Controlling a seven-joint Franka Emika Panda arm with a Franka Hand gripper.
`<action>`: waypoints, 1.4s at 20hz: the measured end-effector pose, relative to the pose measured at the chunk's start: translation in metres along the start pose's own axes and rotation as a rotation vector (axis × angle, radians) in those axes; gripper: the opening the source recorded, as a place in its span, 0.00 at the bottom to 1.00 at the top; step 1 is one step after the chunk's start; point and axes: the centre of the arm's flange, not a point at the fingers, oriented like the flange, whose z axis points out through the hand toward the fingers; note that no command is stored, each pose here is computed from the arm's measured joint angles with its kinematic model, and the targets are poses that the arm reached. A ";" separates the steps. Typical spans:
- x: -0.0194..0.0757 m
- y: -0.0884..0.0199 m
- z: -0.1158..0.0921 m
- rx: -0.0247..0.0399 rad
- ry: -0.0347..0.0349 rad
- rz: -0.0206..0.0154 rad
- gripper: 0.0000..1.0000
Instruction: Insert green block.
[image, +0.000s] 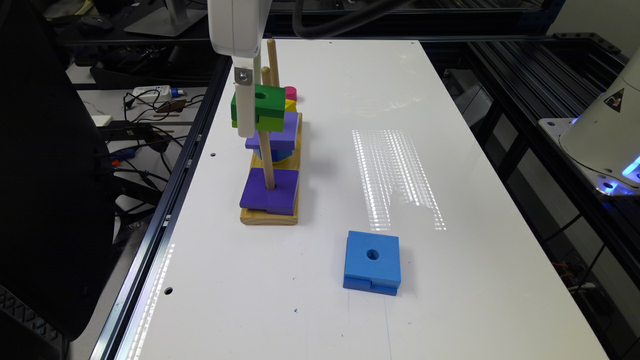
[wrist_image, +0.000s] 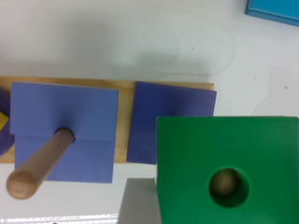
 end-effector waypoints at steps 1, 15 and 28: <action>0.0000 0.000 0.000 0.0000 0.0000 0.0000 0.00; 0.0005 0.000 0.005 -0.0026 -0.0010 -0.0025 0.00; 0.0010 0.001 0.013 -0.0049 -0.0025 -0.0048 0.00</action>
